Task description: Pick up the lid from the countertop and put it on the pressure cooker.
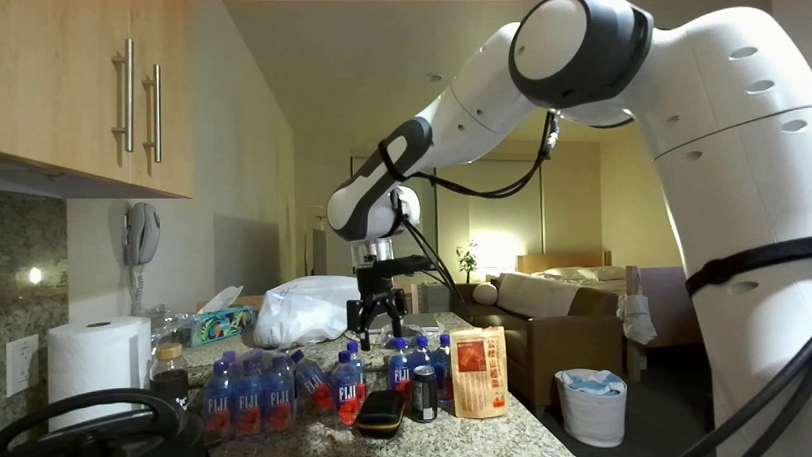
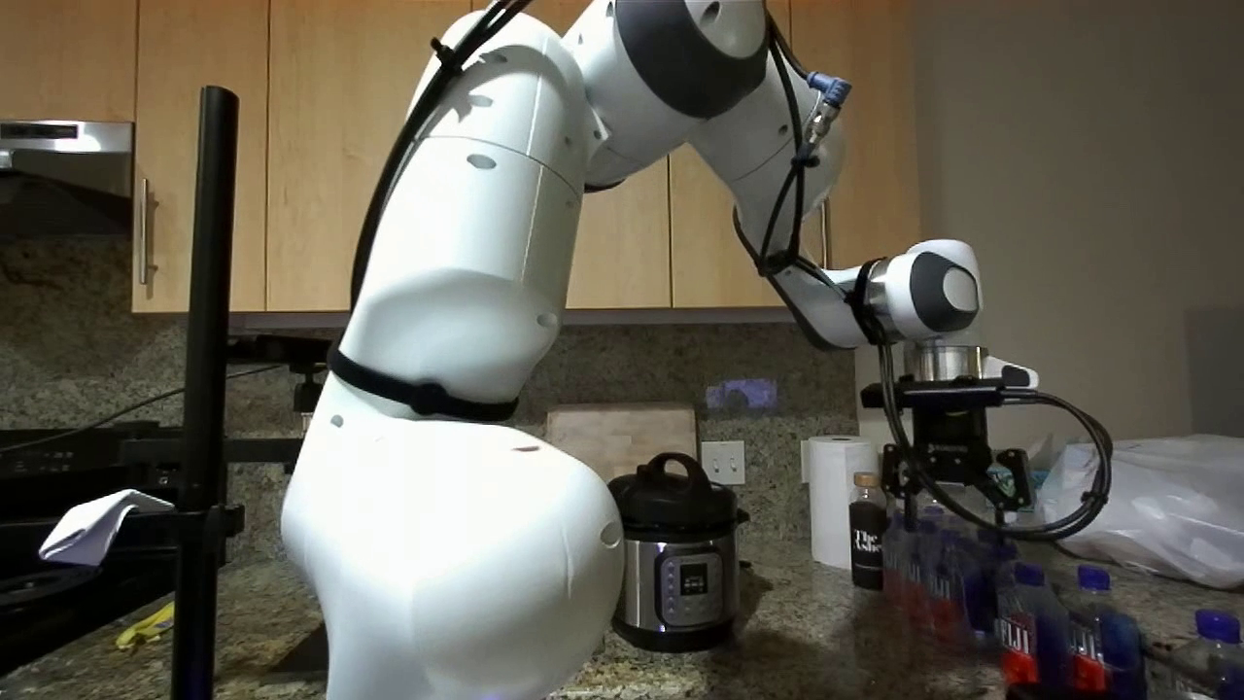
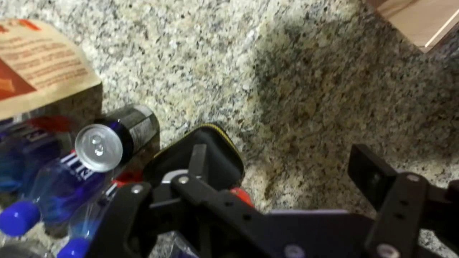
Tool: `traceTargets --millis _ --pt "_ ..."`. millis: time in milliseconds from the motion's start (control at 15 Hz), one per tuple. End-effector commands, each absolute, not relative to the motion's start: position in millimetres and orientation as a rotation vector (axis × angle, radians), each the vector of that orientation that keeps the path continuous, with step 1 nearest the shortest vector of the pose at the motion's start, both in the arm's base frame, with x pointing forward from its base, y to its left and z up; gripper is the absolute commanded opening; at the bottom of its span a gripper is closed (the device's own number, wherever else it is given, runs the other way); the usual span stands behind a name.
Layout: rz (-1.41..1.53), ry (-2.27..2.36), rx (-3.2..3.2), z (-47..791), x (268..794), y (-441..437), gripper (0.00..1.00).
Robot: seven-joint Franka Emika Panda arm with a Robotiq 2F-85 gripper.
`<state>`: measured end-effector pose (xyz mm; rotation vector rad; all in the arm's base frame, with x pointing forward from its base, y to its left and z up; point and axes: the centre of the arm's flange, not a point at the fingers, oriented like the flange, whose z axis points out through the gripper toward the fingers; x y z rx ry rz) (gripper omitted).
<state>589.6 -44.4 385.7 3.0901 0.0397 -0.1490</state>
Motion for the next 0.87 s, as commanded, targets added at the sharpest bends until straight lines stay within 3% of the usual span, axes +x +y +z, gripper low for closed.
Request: traceTargets --millis 0,133,200,800 --pt "-0.135 -0.056 3.161 363.4 524.7 -55.2 1.0" --pt "-0.133 -0.069 3.171 353.1 513.6 -60.0 1.0" --pt "-0.181 -0.041 3.139 355.9 543.8 -59.7 1.0" --pt "-0.175 -0.051 3.149 352.3 529.2 -59.8 1.0"
